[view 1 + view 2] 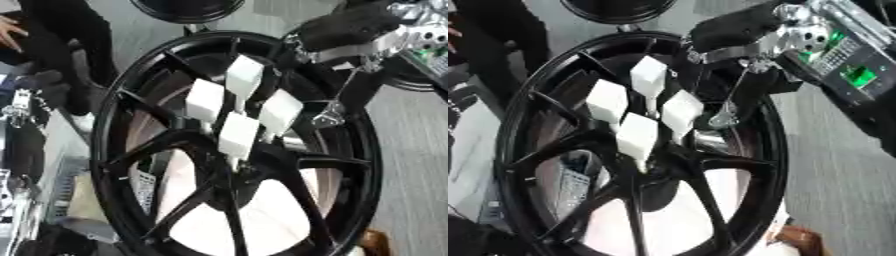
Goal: Pull the pin out of the wheel hub.
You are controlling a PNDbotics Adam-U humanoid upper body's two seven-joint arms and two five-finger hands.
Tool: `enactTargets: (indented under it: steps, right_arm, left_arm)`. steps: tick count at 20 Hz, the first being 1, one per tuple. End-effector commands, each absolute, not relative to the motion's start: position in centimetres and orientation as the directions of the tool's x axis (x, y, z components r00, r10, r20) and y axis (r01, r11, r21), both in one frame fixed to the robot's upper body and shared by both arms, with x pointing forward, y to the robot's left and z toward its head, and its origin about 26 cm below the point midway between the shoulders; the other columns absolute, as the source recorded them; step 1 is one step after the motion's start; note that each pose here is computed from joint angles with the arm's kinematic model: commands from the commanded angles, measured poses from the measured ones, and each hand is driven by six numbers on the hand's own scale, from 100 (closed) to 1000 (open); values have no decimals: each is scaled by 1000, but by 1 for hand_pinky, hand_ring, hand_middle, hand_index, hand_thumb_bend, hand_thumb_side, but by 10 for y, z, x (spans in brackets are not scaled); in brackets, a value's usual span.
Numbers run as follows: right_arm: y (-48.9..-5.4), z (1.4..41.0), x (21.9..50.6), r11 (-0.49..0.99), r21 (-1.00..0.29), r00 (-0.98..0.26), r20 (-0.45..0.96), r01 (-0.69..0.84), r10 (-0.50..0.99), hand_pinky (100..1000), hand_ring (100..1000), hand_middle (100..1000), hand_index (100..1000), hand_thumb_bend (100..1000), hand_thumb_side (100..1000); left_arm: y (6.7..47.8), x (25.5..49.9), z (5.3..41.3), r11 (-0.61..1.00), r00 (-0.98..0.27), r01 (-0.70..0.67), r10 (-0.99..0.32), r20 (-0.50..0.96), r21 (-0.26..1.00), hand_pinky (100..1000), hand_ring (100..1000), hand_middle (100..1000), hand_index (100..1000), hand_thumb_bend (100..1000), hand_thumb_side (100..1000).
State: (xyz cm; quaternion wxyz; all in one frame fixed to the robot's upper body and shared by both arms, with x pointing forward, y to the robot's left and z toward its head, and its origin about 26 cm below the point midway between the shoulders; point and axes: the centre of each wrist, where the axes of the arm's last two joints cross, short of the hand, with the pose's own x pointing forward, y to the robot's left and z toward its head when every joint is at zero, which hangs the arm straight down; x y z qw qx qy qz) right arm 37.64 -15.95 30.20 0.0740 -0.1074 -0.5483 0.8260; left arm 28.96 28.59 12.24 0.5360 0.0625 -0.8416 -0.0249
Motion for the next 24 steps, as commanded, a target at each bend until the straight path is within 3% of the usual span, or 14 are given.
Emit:
enactTargets:
  steps: [1, 13, 16, 20, 24]
  right_arm:
    - [-163, 308, 379, -510, -858, -978, -150, 58, 142, 890, 706, 518, 741, 331, 328]
    - [-163, 295, 387, -513, -858, -983, -108, 16, 150, 886, 697, 528, 726, 326, 318]
    - [-166, 293, 388, -507, -862, -984, -92, 3, 151, 882, 683, 510, 706, 265, 300]
    - [-168, 294, 388, -468, -883, -986, -46, -35, 161, 872, 652, 445, 642, 146, 206]
    - [-170, 298, 388, -397, -913, -983, 21, -94, 183, 860, 626, 398, 590, 144, 199]
  left_arm:
    - [287, 290, 130, 988, -438, -72, -151, 886, 133, 898, 807, 790, 804, 100, 858]
    - [287, 290, 130, 989, -441, -66, -148, 885, 132, 898, 806, 791, 802, 100, 856]
    - [287, 290, 130, 989, -441, -64, -147, 885, 132, 899, 807, 791, 801, 100, 858]
    - [287, 290, 130, 989, -439, -64, -147, 887, 132, 899, 807, 792, 801, 100, 858]
    - [287, 290, 129, 989, -436, -64, -147, 888, 133, 899, 808, 792, 801, 100, 857]
